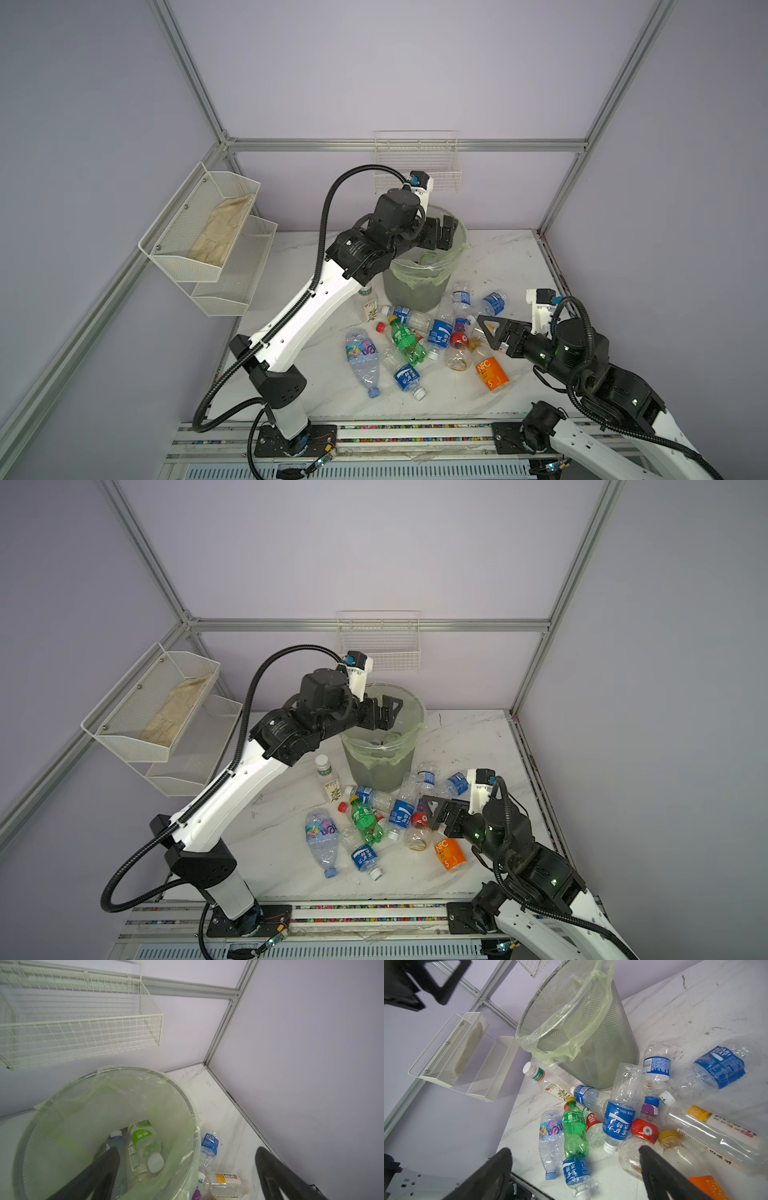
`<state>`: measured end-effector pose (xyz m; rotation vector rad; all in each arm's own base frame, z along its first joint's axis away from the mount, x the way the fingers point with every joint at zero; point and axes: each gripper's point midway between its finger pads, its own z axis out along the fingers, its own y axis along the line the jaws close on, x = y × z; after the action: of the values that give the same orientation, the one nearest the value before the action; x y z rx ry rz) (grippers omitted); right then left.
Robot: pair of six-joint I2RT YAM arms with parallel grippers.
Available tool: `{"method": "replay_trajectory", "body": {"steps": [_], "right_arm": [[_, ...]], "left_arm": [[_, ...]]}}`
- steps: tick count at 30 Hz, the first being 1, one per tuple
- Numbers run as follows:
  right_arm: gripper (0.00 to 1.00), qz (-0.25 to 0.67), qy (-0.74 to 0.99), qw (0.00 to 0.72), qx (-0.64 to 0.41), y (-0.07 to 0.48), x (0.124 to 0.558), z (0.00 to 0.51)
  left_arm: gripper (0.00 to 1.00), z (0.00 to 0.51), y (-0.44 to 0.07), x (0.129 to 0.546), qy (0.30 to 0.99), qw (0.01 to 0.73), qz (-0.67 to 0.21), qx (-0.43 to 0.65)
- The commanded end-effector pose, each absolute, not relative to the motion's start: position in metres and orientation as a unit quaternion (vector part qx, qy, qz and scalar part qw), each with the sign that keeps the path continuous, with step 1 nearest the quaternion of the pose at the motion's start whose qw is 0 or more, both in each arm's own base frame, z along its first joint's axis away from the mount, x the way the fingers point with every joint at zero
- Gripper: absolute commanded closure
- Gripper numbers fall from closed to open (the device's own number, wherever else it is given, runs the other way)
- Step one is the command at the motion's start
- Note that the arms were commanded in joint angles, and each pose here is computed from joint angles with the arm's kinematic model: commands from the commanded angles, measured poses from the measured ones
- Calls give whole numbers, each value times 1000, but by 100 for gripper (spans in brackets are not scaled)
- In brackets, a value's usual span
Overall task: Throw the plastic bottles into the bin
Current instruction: 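Open the left gripper to drop the bottle into the bin, then withdraw the left gripper while the right gripper lowers to the blue-labelled bottle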
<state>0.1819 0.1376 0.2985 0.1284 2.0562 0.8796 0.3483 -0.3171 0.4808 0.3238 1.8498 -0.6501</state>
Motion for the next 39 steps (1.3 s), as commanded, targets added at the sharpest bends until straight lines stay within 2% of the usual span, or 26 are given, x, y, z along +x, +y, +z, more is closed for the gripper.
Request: {"method": "replay_trajectory", "body": {"steps": [1, 8, 15, 28, 39], "right_arm": [[3, 334, 839, 424, 69, 132, 183, 284], [3, 311, 857, 402, 83, 130, 185, 265], [3, 294, 868, 389, 96, 131, 191, 246], [3, 277, 889, 355, 85, 161, 217, 211], [6, 278, 896, 336, 84, 182, 234, 185]], "left_arm": [[0, 552, -268, 319, 725, 617, -287, 106], [0, 553, -237, 283, 712, 628, -300, 93], [0, 526, -207, 260, 719, 625, -296, 77], [0, 408, -159, 221, 767, 573, -286, 36], [0, 332, -130, 196, 805, 520, -286, -12]]}}
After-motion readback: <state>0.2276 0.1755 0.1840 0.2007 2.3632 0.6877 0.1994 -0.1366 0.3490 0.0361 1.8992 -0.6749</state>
